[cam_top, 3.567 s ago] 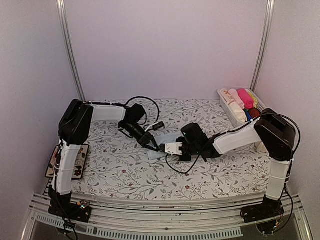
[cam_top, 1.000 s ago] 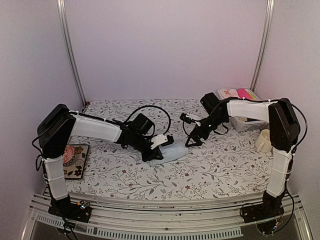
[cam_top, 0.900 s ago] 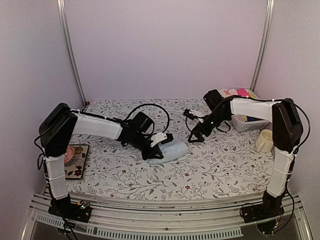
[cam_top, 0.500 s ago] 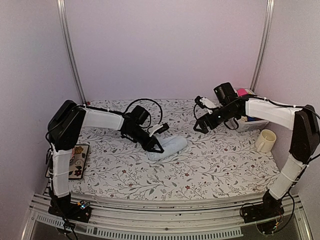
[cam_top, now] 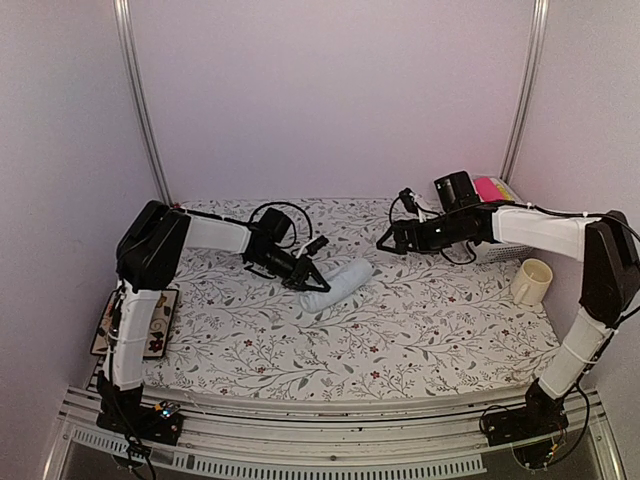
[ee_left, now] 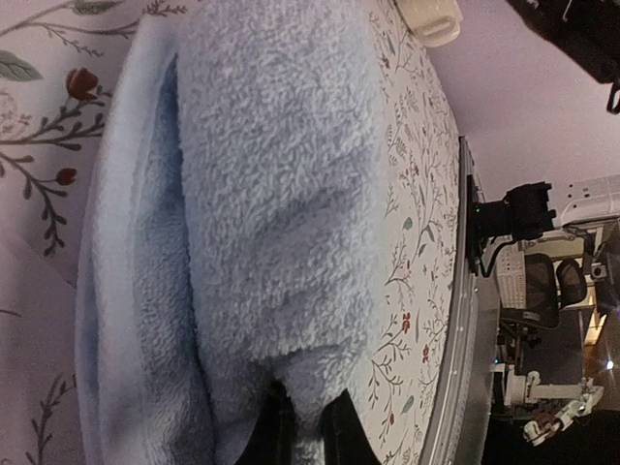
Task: Roll the towels
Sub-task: Roll the towel at the center of the board, then pick up the towel from the center of the board, then adjust the storage box at the corner of the board, then place the towel at the center of the board.
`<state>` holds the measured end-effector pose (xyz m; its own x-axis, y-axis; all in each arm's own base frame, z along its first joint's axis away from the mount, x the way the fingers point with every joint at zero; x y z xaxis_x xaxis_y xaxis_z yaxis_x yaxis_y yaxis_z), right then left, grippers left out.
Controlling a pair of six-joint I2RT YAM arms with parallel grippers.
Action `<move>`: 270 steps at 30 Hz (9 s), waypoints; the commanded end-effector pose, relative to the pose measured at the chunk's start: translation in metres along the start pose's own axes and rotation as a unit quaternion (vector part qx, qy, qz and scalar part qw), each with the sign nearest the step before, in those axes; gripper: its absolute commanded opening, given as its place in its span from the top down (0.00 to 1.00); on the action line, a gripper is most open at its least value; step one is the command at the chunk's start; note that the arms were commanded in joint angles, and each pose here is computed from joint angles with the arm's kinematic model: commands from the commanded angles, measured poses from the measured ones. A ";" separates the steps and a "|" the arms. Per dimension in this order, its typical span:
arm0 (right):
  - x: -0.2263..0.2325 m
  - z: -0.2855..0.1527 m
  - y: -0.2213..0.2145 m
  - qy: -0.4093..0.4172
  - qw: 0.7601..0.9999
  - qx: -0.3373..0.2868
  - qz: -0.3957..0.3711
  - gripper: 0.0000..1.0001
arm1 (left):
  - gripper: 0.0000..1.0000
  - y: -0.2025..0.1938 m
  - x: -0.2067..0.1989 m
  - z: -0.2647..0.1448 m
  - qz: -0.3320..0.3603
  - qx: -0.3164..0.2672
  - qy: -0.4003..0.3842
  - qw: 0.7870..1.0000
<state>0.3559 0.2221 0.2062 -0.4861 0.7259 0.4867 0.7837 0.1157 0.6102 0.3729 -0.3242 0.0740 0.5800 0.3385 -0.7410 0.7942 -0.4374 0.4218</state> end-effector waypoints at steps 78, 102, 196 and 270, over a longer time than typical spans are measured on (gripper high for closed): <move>-0.033 0.195 -0.064 0.224 0.923 0.147 0.275 0.77 | 1.00 -0.033 0.029 0.045 -0.376 -0.202 -0.167 0.889; -0.038 0.016 0.063 0.074 0.990 0.121 0.025 0.97 | 0.03 0.029 -0.027 -0.066 -0.218 -0.166 -0.002 0.962; -0.170 -0.131 0.131 0.140 0.981 -0.134 0.031 0.97 | 0.03 0.023 -0.039 -0.124 -0.171 -0.127 0.050 0.976; -0.232 -0.096 0.063 -0.137 0.964 0.073 0.215 0.41 | 0.03 0.022 -0.012 -0.124 -0.206 -0.104 0.075 0.970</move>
<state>0.4887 -0.0061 0.1583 0.0344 0.8638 0.5027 0.9585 -0.1710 0.2282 0.3996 -0.2362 0.1544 0.2146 0.5696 -0.7934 0.9750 -0.0770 0.2085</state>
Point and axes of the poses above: each gripper's point midway between its finger pads, its own z axis out along the fingers, its own x axis along the line the jaws close on, y = z × x, the point moved 7 cm from there along -z, back along the fingers, and after that the axes turned 2 degrees about z, right-handed, at the moved point
